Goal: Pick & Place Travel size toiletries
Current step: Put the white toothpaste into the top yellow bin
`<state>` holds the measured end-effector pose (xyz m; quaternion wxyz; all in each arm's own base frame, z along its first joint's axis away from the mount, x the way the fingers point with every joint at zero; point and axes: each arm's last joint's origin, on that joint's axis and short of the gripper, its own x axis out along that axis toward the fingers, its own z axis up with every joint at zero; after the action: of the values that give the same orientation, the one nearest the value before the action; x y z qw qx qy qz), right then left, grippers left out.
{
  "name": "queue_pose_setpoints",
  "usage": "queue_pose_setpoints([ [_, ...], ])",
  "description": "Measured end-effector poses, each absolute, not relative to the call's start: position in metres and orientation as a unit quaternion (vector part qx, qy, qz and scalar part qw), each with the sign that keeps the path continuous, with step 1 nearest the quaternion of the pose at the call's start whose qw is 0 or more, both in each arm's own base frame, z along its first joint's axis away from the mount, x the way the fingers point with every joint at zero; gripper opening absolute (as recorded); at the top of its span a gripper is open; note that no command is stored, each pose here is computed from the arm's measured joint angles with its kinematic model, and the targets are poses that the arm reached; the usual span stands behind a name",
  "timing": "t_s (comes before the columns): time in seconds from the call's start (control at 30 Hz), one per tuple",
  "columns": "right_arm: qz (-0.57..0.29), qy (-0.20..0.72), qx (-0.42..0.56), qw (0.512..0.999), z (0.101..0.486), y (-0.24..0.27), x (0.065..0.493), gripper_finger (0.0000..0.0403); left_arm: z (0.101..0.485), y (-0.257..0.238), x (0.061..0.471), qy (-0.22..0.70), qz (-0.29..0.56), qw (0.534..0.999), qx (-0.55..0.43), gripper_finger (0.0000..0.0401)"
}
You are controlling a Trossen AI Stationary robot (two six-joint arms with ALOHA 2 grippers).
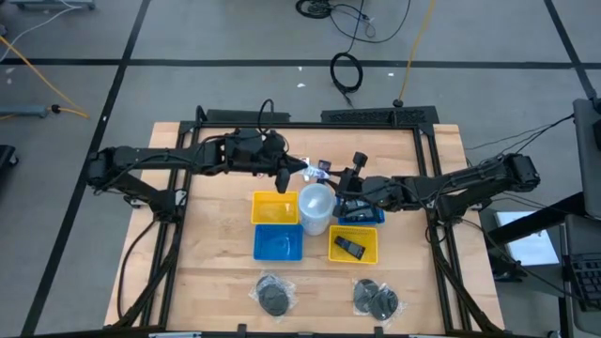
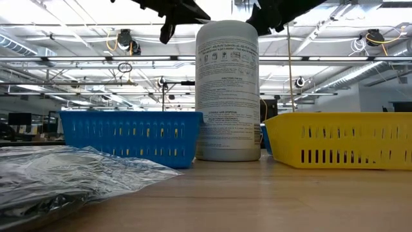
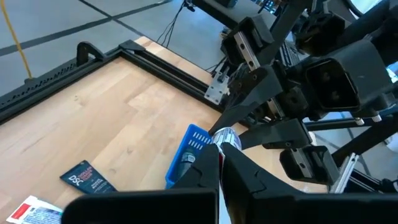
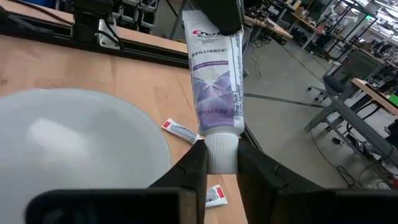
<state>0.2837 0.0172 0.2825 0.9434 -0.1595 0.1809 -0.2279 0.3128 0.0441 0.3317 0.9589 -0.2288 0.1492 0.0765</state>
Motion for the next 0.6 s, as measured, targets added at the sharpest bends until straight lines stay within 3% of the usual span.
queue_pose_setpoints([
  [0.23,-0.241,0.178,-0.156,0.941,0.283,0.016,0.283,0.0138,0.334,0.039,0.311,0.156,0.04,0.96,-0.228,0.0],
  [0.6,-0.219,0.181,-0.174,0.943,0.283,0.023,0.283,0.0119,0.34,0.03,0.301,0.162,0.045,0.962,-0.215,0.0],
])
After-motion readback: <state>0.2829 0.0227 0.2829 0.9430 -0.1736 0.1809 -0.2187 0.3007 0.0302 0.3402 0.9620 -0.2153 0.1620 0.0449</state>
